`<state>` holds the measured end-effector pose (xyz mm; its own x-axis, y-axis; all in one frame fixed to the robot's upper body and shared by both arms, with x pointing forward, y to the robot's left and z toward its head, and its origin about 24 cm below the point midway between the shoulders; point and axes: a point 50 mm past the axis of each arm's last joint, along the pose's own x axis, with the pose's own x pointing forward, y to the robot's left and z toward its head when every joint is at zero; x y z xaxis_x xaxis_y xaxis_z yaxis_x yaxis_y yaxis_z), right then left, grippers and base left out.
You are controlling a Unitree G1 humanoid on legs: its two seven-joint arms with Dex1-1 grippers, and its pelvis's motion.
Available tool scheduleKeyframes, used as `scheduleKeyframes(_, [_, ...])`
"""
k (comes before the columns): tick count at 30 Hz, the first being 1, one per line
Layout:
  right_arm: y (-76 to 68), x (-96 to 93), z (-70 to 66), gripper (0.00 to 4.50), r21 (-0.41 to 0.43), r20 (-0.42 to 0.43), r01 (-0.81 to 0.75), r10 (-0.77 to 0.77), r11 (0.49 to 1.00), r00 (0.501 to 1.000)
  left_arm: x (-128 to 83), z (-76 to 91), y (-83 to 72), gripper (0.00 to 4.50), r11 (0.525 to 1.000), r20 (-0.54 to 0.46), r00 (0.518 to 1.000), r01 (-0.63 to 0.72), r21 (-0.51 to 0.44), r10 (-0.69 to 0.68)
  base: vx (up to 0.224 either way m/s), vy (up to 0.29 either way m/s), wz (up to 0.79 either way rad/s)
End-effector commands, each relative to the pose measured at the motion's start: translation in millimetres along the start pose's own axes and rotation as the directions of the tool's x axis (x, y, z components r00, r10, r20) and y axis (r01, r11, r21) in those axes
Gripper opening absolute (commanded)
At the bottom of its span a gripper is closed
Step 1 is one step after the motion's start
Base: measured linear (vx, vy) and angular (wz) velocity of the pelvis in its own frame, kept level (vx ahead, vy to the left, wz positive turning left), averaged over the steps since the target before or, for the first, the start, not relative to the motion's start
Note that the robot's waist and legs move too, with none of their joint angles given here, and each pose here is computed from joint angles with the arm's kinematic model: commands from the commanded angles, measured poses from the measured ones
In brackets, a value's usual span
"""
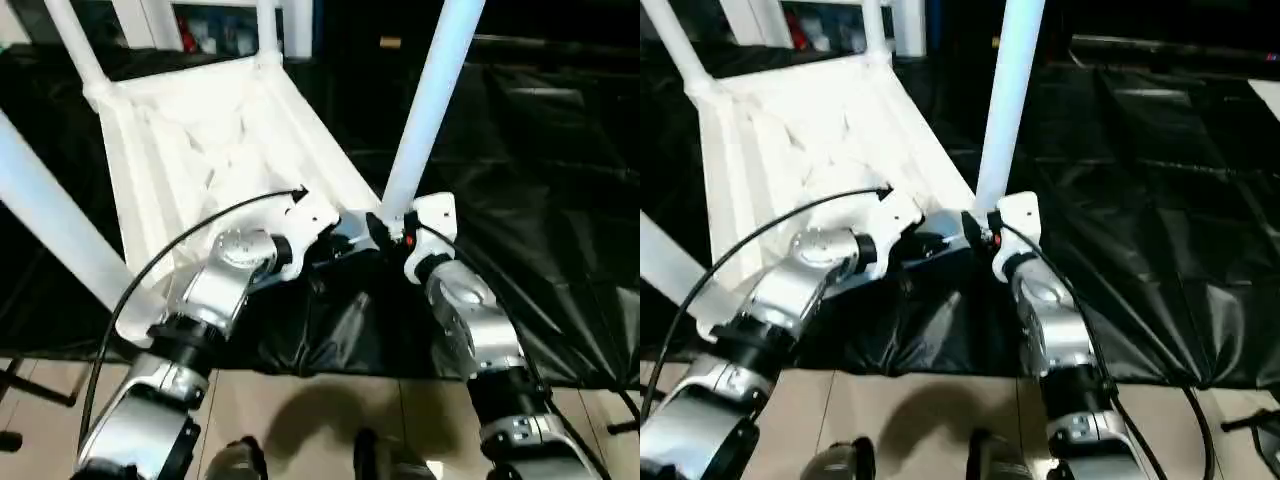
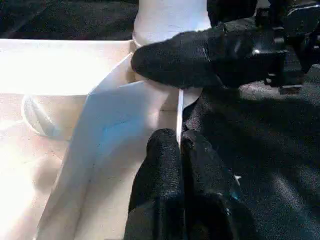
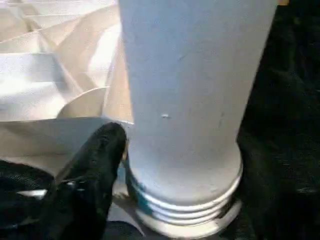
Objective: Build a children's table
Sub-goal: Rotate leg to tighten
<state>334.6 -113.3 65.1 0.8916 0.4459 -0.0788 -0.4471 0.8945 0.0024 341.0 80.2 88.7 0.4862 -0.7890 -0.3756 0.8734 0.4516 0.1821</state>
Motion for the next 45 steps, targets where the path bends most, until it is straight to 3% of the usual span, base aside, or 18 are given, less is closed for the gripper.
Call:
scheduleKeyframes(1, [40.5,7.0,-3.2,3.76,-0.011,-0.023,-0.254,0.253,0.967,0.967,12,1.7,-20.4,0.00,0.993,0.055,0.992,0.117,0.000,-0.117,0.000,0.000,0.00])
scheduleKeyframes(2, [23.9,0.5,-0.7,3.76,-0.062,-0.047,-0.300,0.297,0.952,0.954,2,1.2,-19.2,0.00,0.984,0.074,0.982,0.175,0.019,-0.176,0.000,0.000,0.00])
scheduleKeyframes(7, [3.6,-11.8,3.3,3.76,-0.120,-0.105,-0.421,0.410,0.899,0.906,-14,-3.0,-15.6,0.00,0.965,0.071,0.963,0.259,0.034,-0.261,0.000,0.000,0.00])
scheduleKeyframes(9, [-6.6,-23.5,5.2,3.76,-0.142,-0.168,-0.550,0.527,0.823,0.833,-27,-9.2,-13.4,0.00,0.943,0.046,0.942,0.329,0.052,-0.332,0.000,0.000,0.00])
scheduleKeyframes(13, [-10.2,-31.1,6.2,3.76,-0.148,-0.219,-0.652,0.618,0.744,0.755,-37,-11.8,-9.7,0.00,0.924,0.031,0.924,0.378,0.054,-0.380,0.000,0.000,0.00])
scheduleKeyframes(15, [-10.5,-31.9,6.3,3.76,-0.146,-0.225,-0.665,0.630,0.732,0.743,-39,-12.0,-9.2,0.00,0.921,0.029,0.921,0.387,0.052,-0.389,0.000,0.000,0.00])
scheduleKeyframes(20, [-7.9,-38.6,8.0,3.76,-0.138,-0.262,-0.766,0.723,0.628,0.640,-52,-13.3,-2.4,0.00,0.896,0.003,0.897,0.442,0.046,-0.442,0.000,0.000,0.00])
scheduleKeyframes(31, [-1.4,-41.2,2.7,2.78,-0.118,-0.286,-0.816,0.768,0.565,0.573,-54,-16.8,0.5,0.00,0.872,-0.037,0.872,0.488,0.034,-0.487,0.000,0.000,0.00])
scheduleKeyframes(36, [2.4,-42.0,0.7,2.73,-0.106,-0.263,-0.806,0.765,0.582,0.587,-50,-15.9,1.6,0.00,0.899,-0.015,0.900,0.437,0.040,-0.437,0.000,0.000,0.00])
scheduleKeyframes(38, [5.5,-41.2,-2.3,2.73,-0.093,-0.243,-0.778,0.743,0.622,0.624,-44,-13.7,3.3,0.00,0.928,0.008,0.929,0.370,0.049,-0.371,0.000,0.000,0.00])
scheduleKeyframes(39, [7.3,-37.3,-6.6,2.72,-0.098,-0.244,-0.724,0.689,0.682,0.682,-38,-12.5,5.9,0.00,0.954,0.011,0.955,0.296,0.036,-0.297,0.000,0.000,0.00])
scheduleKeyframes(40, [7.7,-36.4,-7.5,2.72,-0.100,-0.245,-0.711,0.676,0.696,0.695,-36,-12.3,6.3,0.00,0.959,0.012,0.959,0.282,0.034,-0.283,0.000,0.000,0.00])
scheduleKeyframes(42, [10.4,-21.8,-14.9,2.72,-0.082,-0.212,-0.526,0.501,0.847,0.839,-22,-5.8,5.8,0.00,0.985,0.048,0.984,0.172,-0.006,-0.172,0.000,0.000,0.00])
scheduleKeyframes(44, [11.0,-19.4,-16.1,2.72,-0.072,-0.205,-0.491,0.469,0.868,0.859,-20,-4.5,5.0,0.00,0.987,0.055,0.985,0.161,-0.011,-0.161,-0.027,0.003,-0.02])
scheduleKeyframes(45, [16.3,-13.1,-19.7,2.72,-0.051,-0.196,-0.412,0.395,0.910,0.897,-13,-1.4,2.1,0.00,0.992,0.055,0.991,0.125,-0.013,-0.124,0.000,0.000,0.00])
